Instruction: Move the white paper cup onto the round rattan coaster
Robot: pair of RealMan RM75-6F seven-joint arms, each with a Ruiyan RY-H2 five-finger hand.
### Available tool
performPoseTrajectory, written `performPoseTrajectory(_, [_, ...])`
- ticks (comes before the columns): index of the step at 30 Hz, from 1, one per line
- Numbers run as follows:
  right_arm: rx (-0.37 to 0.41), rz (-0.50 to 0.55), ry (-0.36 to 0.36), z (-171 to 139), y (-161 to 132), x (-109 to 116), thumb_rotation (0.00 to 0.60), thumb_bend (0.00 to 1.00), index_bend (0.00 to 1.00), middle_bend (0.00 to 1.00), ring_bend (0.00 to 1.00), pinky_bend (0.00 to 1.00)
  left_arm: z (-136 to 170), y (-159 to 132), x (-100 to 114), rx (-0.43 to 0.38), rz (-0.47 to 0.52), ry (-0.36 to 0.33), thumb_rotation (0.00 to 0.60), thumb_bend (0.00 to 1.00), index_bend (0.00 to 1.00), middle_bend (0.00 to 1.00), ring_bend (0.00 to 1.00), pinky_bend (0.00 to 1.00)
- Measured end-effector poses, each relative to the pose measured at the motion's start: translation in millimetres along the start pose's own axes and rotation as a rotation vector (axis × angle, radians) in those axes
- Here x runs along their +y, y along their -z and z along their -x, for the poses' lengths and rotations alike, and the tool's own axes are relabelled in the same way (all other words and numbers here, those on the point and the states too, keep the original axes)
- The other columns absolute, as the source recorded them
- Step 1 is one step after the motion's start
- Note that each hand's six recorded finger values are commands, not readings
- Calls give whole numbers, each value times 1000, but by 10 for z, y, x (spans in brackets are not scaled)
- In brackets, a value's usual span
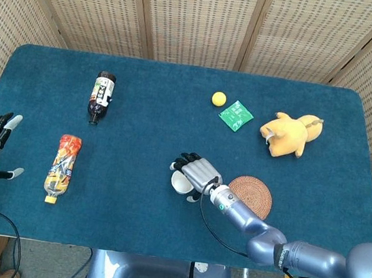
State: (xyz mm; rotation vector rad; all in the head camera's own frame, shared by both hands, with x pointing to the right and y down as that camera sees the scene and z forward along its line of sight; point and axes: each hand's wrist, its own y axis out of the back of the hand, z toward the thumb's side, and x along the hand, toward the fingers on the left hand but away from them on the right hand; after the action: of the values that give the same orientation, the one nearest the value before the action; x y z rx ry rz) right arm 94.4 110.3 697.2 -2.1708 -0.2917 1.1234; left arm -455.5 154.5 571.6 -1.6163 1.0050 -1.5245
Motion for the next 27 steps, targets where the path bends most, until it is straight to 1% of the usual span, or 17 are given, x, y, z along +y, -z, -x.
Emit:
performPoseTrajectory(1, [-1, 10, 9, 13, -5, -2, 600, 0, 354, 305, 230, 324, 1, -2, 0, -1, 1, 0, 600, 0, 0, 0, 0, 0])
performPoseTrajectory(3, [-3, 15, 27, 31, -6, 4, 600, 8, 442, 402, 346, 454, 3, -6, 1, -3, 2, 1, 600, 0, 0, 0, 0, 0])
performPoseTrajectory(4, [-2, 11, 40, 42, -5, 10, 600, 26, 476, 438, 380, 495, 5, -8, 2, -4, 2, 1, 600, 0, 0, 0, 0, 0])
performPoseTrajectory(6, [-1, 10, 62, 58, -8, 19, 600, 65, 502, 467, 404, 522, 9, -12, 6, -6, 5, 1, 600, 0, 0, 0, 0, 0])
performPoseTrajectory(8, [3, 23, 79, 61, -13, 22, 600, 85, 502, 473, 408, 524, 12, -10, 10, -6, 8, 0, 600, 0, 0, 0, 0, 0])
performPoseTrajectory(12, [19, 43, 110, 26, -25, 57, 600, 89, 504, 474, 408, 524, 11, -14, 5, -9, 14, 6, 600, 0, 0, 0, 0, 0])
performPoseTrajectory(15, [27, 50, 130, -54, -17, 128, 600, 88, 513, 475, 408, 524, 6, -26, -9, -15, 18, 16, 600, 0, 0, 0, 0, 0])
performPoseTrajectory(18, [20, 42, 150, -190, 54, 245, 600, 87, 509, 478, 408, 524, 3, -31, -14, -22, 22, 24, 600, 0, 0, 0, 0, 0])
performPoseTrajectory(23, [-29, 34, 163, -551, 285, 415, 600, 99, 503, 480, 408, 524, 13, -50, -12, -31, 23, 26, 600, 0, 0, 0, 0, 0])
performPoseTrajectory(25, [-62, 35, 155, -730, 411, 424, 600, 99, 503, 481, 408, 524, 21, -63, -16, -35, 21, 27, 600, 0, 0, 0, 0, 0])
performPoseTrajectory(27, [-95, 35, 140, -882, 526, 387, 600, 100, 503, 481, 408, 524, 28, -72, -20, -37, 18, 29, 600, 0, 0, 0, 0, 0])
